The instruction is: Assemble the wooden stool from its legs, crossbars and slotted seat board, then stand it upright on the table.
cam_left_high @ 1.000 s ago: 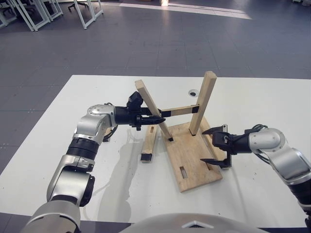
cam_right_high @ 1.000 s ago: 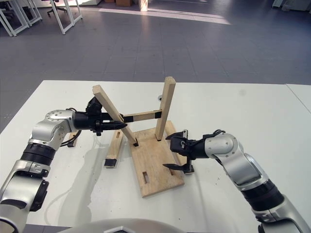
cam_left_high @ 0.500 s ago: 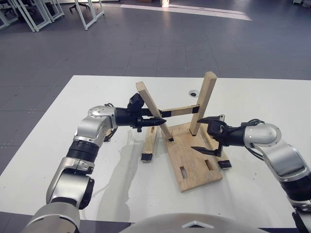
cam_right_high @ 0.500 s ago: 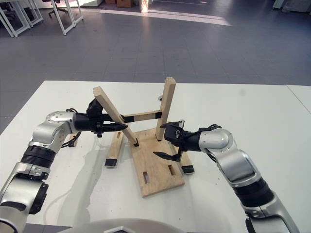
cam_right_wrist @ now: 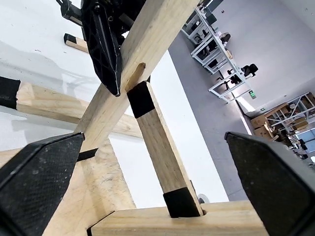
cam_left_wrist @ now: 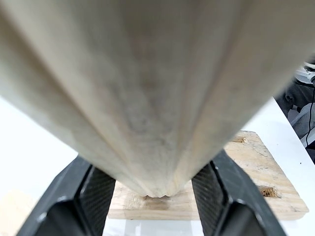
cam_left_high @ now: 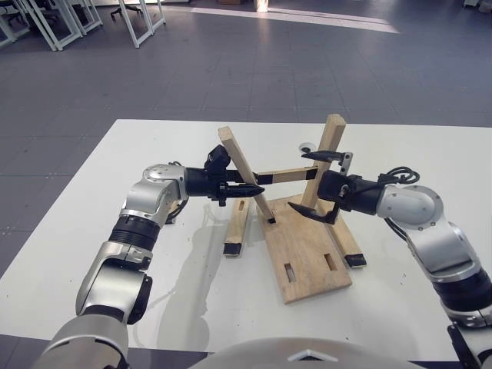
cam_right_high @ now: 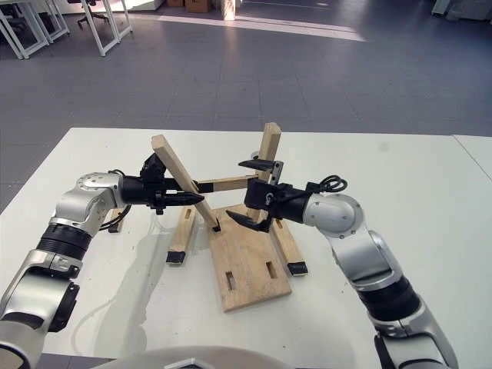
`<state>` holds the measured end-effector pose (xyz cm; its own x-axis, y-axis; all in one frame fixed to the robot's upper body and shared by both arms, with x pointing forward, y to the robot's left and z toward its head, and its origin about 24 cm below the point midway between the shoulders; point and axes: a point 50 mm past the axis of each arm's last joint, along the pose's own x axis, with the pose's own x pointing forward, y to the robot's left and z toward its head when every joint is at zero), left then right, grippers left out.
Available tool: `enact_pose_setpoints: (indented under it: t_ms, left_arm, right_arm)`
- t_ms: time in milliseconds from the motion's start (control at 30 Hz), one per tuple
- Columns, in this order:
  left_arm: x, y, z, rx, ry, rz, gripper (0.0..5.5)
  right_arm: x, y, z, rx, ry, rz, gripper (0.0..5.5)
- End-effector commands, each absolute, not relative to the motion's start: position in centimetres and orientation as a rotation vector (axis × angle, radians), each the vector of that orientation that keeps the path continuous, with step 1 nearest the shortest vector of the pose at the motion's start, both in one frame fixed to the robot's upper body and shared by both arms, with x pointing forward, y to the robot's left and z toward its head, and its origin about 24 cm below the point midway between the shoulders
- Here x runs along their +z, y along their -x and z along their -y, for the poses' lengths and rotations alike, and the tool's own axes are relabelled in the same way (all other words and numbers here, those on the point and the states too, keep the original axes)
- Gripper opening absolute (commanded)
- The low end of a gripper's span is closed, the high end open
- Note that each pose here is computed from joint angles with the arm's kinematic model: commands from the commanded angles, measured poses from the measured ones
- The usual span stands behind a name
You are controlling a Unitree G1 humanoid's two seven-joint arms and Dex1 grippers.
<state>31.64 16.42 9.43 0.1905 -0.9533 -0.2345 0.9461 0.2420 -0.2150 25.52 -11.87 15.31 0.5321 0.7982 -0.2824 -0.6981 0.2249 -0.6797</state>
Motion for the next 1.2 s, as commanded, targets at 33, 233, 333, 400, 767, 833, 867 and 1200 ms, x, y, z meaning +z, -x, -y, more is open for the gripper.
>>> enact_pose_setpoints:
  t_ms: [33,233,333,400,767,833,867,1200]
  left_arm:
    - [1.9,-28.2,-17.1,-1.266,0.023,-0.742,2.07]
    - [2.0,-28.3,-16.5,-1.285,0.007,-0.729,2.07]
    - [2.0,-28.4,-15.9,-1.305,0.001,-0.720,2.07]
    - [2.1,-28.3,-15.6,-1.317,-0.003,-0.717,2.07]
    - [1.8,-28.2,-15.4,-1.329,-0.011,-0.720,2.07]
    - [1.8,-28.4,-15.4,-1.319,-0.011,-0.721,2.07]
    - [1.8,-28.4,-15.4,-1.317,-0.010,-0.721,2.07]
    - [1.6,-28.5,-15.5,-1.298,0.006,-0.712,2.07]
  right_arm:
    - [14.9,-26.3,10.6,1.007,1.116,0.273,5.26]
    - [12.6,-27.1,8.3,1.013,1.292,0.381,5.26]
    - [11.7,-27.9,7.5,0.989,1.329,0.408,5.26]
    - [11.4,-28.3,7.4,0.971,1.351,0.420,5.26]
    - [12.0,-29.1,6.7,0.897,1.320,0.482,3.66]
    - [12.2,-29.1,6.5,0.895,1.312,0.491,3.24]
    - [12.2,-29.2,6.5,0.892,1.310,0.494,3.05]
    - [12.6,-29.2,6.5,0.879,1.284,0.505,1.31]
